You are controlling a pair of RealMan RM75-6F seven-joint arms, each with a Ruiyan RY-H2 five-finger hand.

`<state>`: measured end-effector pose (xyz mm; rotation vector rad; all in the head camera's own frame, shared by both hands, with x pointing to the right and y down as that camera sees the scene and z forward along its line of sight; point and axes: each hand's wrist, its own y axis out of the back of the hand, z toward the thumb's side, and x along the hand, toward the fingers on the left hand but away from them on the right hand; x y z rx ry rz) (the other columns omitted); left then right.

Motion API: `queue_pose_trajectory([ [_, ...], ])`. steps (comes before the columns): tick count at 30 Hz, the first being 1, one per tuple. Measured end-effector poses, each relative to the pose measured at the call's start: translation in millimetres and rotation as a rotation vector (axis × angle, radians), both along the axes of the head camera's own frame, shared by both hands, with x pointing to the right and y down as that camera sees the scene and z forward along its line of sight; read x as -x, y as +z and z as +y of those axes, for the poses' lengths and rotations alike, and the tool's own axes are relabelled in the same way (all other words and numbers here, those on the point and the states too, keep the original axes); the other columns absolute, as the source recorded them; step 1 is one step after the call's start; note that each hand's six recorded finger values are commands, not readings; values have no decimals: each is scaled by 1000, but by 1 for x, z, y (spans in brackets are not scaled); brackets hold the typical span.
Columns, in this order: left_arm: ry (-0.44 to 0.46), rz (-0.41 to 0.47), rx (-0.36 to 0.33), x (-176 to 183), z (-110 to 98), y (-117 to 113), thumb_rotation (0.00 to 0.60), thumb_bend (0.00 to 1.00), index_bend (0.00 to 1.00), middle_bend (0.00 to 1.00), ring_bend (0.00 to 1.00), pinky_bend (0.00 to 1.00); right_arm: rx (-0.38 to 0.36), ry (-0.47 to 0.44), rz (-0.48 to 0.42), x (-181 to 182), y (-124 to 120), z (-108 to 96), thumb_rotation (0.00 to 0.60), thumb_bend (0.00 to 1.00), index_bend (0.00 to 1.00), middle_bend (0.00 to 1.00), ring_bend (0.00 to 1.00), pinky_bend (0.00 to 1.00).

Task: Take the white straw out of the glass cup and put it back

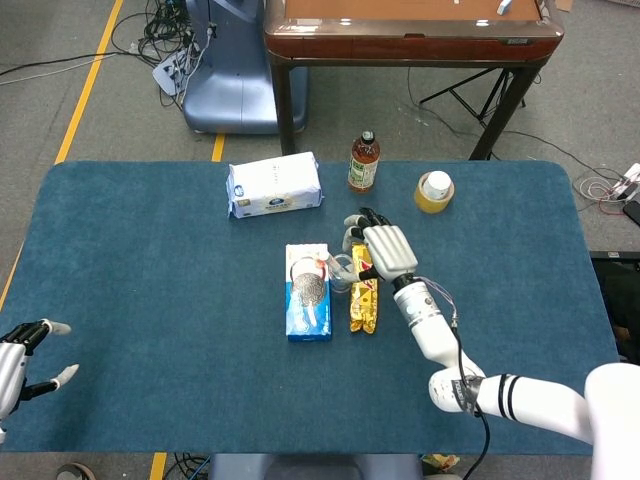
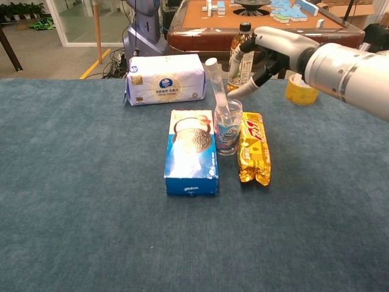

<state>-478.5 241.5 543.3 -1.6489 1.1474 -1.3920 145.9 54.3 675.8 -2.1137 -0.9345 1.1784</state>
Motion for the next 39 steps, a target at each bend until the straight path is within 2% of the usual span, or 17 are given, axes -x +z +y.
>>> queue_pose_trajectory([
  [11, -2, 5, -2, 1, 0, -2, 600, 159, 395, 410, 354, 522, 48, 6, -15, 6, 10, 2, 600, 260, 519, 237, 87, 148],
  [23, -13, 15, -11, 4, 0, -5, 600, 159, 395, 410, 353, 521, 60, -8, -29, 19, 17, 6, 600, 292, 519, 237, 87, 148],
  [39, -12, 17, -10, 4, 0, -6, 600, 159, 395, 410, 354, 522, 67, -6, -29, 18, 20, 7, 600, 374, 520, 237, 87, 148],
])
